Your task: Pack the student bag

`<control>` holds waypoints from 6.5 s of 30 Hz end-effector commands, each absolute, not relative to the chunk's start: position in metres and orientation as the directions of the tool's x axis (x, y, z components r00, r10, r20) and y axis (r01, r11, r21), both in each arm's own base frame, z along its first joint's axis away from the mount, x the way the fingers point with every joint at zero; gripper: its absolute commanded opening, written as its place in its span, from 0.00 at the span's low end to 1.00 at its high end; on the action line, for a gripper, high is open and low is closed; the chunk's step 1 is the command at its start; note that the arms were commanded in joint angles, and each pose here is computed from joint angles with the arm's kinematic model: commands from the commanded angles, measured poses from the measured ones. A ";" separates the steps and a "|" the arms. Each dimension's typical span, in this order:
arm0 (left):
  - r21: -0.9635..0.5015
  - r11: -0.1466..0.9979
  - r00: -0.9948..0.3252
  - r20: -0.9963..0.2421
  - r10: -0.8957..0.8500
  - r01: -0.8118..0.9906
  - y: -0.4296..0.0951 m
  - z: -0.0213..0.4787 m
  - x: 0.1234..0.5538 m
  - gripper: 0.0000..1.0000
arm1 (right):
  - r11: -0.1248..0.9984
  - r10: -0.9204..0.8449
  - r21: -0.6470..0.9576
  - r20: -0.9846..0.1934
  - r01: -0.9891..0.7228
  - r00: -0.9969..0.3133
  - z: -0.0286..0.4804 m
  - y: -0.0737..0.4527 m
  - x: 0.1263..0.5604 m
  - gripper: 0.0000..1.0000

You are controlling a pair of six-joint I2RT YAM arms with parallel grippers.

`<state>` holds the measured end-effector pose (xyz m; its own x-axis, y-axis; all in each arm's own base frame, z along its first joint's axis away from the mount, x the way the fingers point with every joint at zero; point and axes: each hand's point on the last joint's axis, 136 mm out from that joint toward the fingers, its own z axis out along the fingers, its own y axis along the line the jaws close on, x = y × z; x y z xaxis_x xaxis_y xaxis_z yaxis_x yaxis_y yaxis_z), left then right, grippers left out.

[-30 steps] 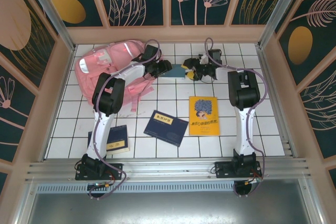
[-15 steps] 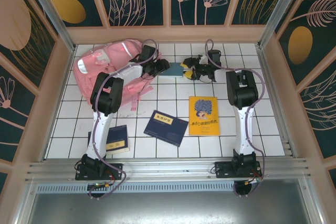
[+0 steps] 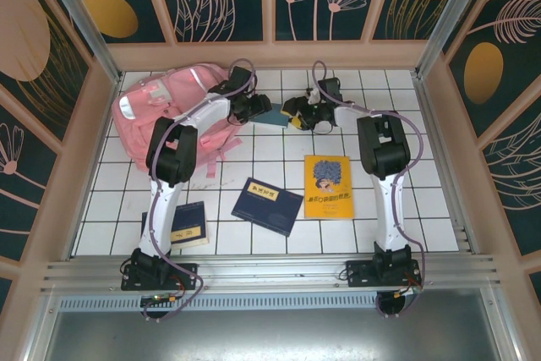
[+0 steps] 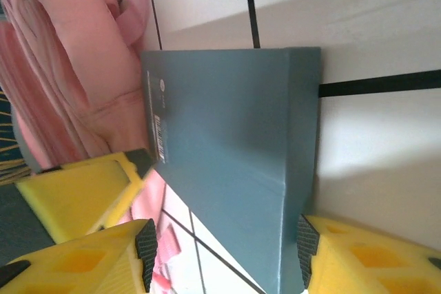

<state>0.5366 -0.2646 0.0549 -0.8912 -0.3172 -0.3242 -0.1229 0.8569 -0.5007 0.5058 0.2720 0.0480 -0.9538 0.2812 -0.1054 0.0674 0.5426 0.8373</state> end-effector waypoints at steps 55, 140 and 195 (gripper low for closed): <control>-0.539 0.842 -0.993 -0.100 -0.065 -0.001 -0.344 -0.039 0.467 0.77 | 0.432 0.203 0.902 -0.085 0.011 -0.975 0.048 0.235 0.497 0.65; -0.559 0.829 -0.981 -0.151 -0.122 -0.018 -0.324 -0.022 0.494 0.75 | 0.409 0.246 0.911 -0.049 0.058 -0.968 0.093 0.244 0.533 0.54; -0.384 0.850 -0.761 -0.405 -0.507 -0.361 -0.197 0.095 0.575 0.50 | 0.734 0.318 0.674 -0.228 0.087 -0.920 0.056 0.215 0.475 0.00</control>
<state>0.5768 -0.1741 0.0839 -0.7406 -0.5097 -0.4379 -0.4160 0.8595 -0.2970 0.4850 0.2154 0.0879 -0.9040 0.3408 -0.2584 0.0537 0.6899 0.7220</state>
